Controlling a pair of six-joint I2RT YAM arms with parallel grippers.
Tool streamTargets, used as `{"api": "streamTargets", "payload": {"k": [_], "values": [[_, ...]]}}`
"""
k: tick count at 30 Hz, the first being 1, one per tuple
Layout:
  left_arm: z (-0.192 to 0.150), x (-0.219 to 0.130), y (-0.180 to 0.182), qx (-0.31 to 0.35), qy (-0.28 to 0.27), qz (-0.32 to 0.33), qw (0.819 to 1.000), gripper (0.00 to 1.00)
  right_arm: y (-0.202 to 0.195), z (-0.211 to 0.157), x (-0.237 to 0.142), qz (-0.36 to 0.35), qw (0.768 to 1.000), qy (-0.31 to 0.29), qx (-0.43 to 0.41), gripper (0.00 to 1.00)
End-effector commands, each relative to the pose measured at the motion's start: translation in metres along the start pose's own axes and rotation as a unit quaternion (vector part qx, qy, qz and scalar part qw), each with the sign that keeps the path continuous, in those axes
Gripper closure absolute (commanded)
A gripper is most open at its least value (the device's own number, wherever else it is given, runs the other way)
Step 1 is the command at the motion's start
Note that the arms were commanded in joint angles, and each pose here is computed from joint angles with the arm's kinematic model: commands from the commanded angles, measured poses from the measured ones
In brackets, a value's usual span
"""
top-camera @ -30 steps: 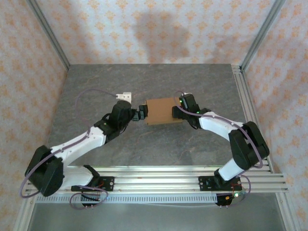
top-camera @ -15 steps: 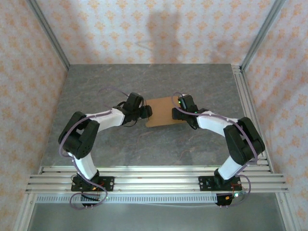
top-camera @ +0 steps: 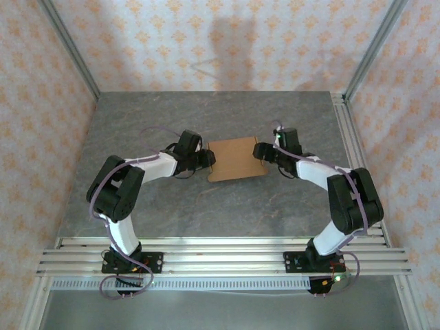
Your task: Fold the paper box
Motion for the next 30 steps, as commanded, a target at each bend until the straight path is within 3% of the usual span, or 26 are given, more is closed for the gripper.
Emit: {"api": "streamTargets", "payload": {"k": [1, 6, 14, 30], "values": [[0.001, 0.010, 0.007, -0.005, 0.021, -0.001, 1.000, 0.66, 0.004, 0.004, 0.009, 0.075, 0.996, -0.004, 0.044, 0.22], [0.003, 0.012, 0.010, -0.014, 0.032, -0.017, 0.999, 0.76, 0.005, 0.002, 0.018, 0.108, 0.993, 0.011, 0.055, 0.23], [0.007, 0.011, 0.022, -0.009, 0.040, -0.024, 0.999, 0.85, 0.006, 0.012, 0.009, 0.115, 0.991, -0.016, 0.066, 0.23], [0.016, 0.021, 0.051, -0.030, 0.070, -0.091, 0.993, 0.93, 0.007, 0.027, -0.005, 0.123, 0.989, -0.039, 0.078, 0.22]]}}
Point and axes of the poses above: each hand's point on the last joint's axis, 136 mm out from that joint toward the fingers, its own x axis out along the fingers, its own y axis along the line the jaws close on, z = x × y, the point moved 7 cm from there along -x, back along the fingers, and after that the axes turned 15 degrees about -x, right-handed, at the moved point
